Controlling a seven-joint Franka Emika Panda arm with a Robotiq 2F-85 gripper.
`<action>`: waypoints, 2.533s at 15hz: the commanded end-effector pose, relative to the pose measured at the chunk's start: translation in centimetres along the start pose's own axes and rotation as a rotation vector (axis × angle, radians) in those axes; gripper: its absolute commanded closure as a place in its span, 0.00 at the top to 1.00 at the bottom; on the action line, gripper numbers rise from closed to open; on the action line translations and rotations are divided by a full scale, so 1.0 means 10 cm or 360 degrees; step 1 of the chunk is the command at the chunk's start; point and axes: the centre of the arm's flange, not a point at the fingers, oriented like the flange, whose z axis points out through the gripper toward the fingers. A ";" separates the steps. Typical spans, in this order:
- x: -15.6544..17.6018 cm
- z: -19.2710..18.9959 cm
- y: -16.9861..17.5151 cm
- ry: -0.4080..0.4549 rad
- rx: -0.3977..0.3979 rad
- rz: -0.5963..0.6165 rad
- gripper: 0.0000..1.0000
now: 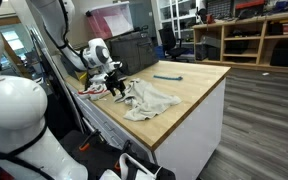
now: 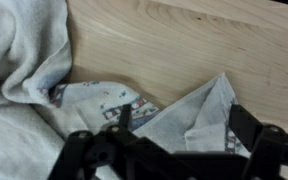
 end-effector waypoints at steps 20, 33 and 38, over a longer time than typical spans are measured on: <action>-0.08 -0.07 -0.13 0.0162 0.0213 0.0067 0.00; -0.14 -0.32 -0.05 0.0153 0.0220 -0.0041 0.56; -0.13 -0.09 0.09 0.0153 0.0125 -0.0050 0.93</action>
